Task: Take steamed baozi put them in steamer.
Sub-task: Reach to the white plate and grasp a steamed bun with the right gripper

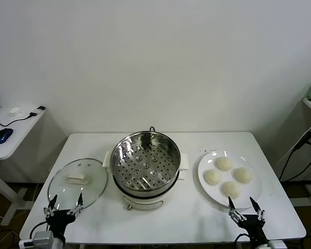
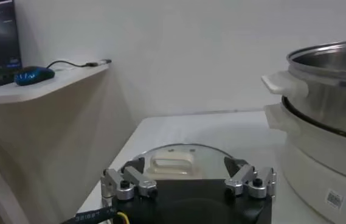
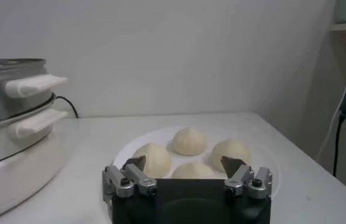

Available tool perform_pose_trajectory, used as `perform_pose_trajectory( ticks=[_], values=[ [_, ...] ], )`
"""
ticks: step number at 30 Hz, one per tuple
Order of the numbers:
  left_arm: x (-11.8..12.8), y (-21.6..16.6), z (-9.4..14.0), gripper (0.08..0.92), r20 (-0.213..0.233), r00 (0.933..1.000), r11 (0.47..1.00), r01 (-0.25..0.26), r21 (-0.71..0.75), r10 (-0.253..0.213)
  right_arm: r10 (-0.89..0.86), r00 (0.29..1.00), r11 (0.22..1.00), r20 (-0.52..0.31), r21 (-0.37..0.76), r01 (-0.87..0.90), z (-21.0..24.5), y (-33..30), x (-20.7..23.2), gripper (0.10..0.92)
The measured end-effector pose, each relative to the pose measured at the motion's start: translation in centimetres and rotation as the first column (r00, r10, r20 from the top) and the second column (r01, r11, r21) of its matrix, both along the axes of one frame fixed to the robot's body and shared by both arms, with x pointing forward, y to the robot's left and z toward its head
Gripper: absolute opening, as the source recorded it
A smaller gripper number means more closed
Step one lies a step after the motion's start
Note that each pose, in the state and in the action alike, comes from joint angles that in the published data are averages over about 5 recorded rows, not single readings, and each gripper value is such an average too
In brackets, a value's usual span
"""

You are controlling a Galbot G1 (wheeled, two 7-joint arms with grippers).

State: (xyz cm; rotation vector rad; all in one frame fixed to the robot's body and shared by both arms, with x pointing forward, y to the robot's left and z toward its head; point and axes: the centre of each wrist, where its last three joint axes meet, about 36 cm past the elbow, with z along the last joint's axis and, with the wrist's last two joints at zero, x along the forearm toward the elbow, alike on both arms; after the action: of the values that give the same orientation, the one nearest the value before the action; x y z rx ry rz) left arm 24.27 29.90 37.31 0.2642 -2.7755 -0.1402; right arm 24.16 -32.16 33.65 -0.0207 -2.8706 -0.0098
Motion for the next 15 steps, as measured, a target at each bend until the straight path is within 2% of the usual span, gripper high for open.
perform_pose_trajectory(
  ticks=[7, 15],
  values=[
    [0.0, 0.0, 0.2, 0.823, 0.005, 1.0, 1.0, 0.0, 0.0, 0.0, 0.031, 0.999, 0.997, 0.017, -0.07, -0.03, 2.0, -1.3, 3.3, 0.823],
    [0.3, -0.1, 0.5, 0.823, 0.019, 0.9998, 1.0, 0.006, 0.004, -0.006, 0.156, 0.988, 0.963, 0.011, -0.223, -0.15, 6.4, -3.9, 12.2, 0.823]
  ],
)
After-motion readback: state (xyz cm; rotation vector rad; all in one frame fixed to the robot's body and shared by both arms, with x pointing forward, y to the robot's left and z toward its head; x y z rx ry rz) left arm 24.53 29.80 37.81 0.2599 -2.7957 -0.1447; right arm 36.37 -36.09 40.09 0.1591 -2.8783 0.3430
